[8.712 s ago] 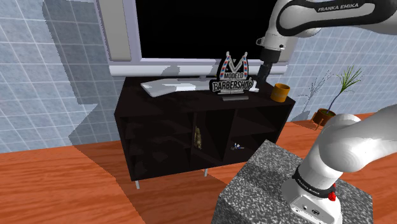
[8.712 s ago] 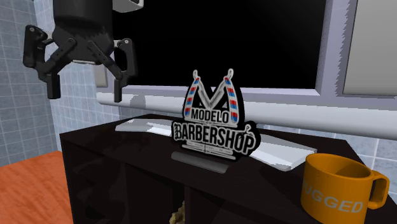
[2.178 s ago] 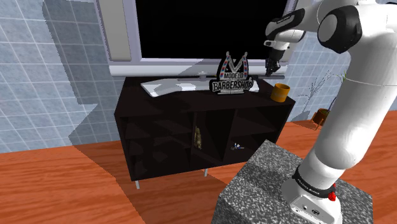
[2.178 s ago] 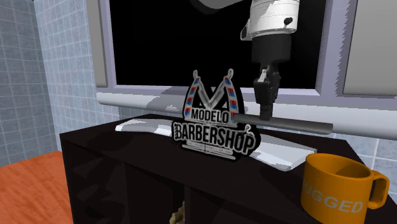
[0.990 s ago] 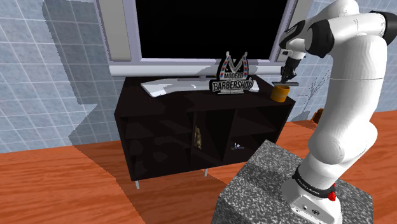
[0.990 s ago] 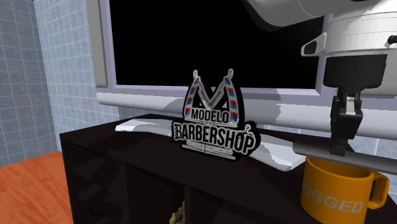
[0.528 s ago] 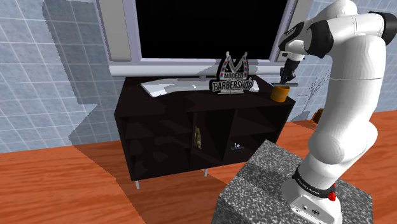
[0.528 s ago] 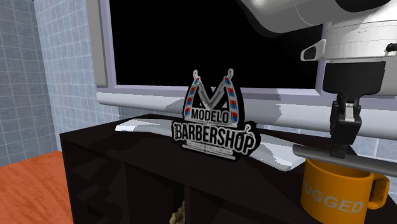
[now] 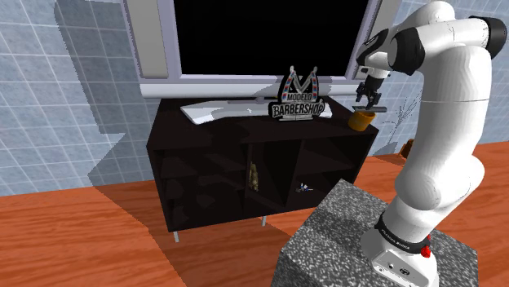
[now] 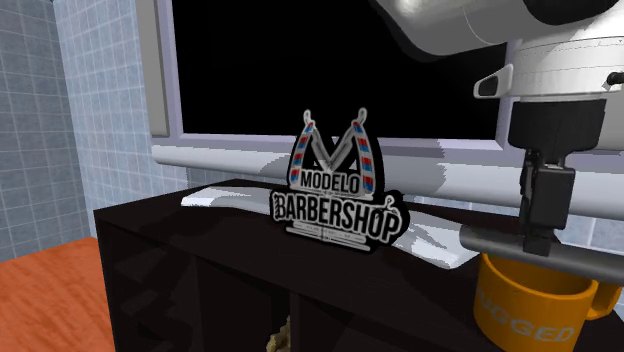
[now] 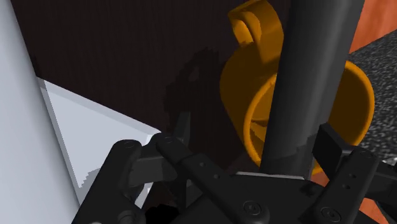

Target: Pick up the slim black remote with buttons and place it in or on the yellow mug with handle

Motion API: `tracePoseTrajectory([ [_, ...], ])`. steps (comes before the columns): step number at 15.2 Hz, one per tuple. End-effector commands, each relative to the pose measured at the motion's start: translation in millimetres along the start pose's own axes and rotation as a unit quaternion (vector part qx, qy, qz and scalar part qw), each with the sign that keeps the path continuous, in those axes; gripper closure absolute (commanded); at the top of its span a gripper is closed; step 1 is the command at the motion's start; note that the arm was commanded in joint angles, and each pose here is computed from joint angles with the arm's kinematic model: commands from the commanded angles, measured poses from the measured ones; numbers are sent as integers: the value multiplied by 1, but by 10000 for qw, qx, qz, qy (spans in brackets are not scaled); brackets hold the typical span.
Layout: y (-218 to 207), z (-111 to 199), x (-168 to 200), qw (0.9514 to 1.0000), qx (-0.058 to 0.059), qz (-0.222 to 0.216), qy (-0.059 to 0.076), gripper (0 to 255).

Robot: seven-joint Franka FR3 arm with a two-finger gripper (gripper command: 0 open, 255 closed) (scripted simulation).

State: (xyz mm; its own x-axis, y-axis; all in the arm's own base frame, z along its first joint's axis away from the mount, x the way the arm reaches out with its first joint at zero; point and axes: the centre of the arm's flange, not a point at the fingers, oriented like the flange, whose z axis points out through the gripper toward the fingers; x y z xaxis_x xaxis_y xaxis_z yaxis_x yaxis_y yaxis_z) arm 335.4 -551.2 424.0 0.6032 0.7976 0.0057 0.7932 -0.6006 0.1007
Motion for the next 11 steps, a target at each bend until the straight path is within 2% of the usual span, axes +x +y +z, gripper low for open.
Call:
tracePoseTrajectory([
  [1,-5,6,2,9999,98,2,25,0],
  [5,-4,-44,1,9999,98,2,25,0],
  [11,-4,-44,1,9999,98,2,25,0],
])
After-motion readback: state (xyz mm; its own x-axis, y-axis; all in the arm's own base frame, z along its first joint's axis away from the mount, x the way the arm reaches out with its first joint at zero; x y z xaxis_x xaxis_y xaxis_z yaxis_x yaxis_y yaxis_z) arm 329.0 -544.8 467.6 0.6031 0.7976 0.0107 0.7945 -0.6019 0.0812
